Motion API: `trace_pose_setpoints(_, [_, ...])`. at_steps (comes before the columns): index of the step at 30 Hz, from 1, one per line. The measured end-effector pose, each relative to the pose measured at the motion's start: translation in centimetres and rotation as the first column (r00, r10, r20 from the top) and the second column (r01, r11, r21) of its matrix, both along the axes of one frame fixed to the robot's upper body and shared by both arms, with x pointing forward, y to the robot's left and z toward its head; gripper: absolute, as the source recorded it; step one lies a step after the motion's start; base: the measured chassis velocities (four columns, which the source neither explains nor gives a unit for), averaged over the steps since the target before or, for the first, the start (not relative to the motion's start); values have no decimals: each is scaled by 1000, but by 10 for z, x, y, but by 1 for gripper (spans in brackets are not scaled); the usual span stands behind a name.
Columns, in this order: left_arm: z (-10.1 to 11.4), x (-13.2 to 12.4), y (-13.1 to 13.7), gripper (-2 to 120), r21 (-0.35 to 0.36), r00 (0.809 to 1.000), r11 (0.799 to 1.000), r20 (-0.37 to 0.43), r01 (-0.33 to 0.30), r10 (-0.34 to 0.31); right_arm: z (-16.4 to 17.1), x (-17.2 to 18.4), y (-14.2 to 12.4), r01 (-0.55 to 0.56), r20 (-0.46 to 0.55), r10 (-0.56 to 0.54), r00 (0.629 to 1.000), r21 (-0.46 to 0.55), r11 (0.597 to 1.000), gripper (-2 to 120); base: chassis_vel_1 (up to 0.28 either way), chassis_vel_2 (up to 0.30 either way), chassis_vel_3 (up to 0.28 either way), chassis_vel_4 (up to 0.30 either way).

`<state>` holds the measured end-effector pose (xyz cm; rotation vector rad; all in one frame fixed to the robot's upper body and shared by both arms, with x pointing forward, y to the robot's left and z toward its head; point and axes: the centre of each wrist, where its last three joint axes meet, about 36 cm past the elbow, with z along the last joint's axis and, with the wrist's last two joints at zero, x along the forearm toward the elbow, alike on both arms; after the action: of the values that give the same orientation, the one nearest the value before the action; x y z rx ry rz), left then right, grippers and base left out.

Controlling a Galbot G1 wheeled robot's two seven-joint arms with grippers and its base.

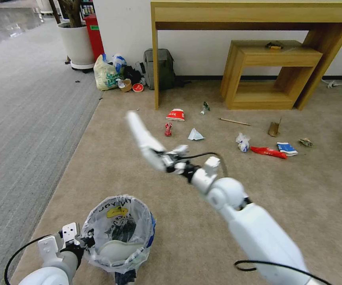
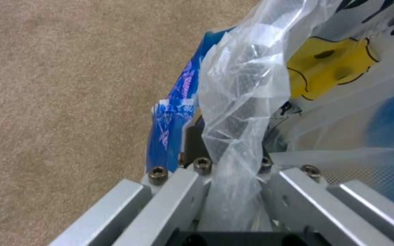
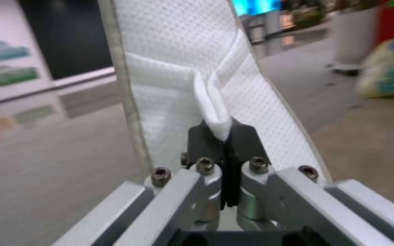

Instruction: Pick up the trash bin and place the garbage on the floor into it.

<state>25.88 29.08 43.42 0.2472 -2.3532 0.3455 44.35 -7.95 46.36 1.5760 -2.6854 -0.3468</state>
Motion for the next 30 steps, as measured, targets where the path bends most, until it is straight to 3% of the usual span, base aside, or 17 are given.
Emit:
trace_pose_setpoints(11, [-3, 1, -1, 0, -15, 1000, 1000, -3, 3, -3, -28, -54, 55, -135, -109, 136, 985, 22, 991, 0, 0, 0, 0, 0])
trace_pose_setpoints(18, [-3, 3, 0, 0, -27, 1000, 1000, -1, 1, -1, -40, -76, 63, -164, -160, 167, 973, 31, 986, 0, 0, 0, 0, 0])
trace_pose_setpoints(30, [-2, 5, -1, 0, -34, 1000, 999, 8, 7, -7, -73, -81, 56, -142, -178, 136, 975, -22, 990, 0, 0, 0, 0, 0])
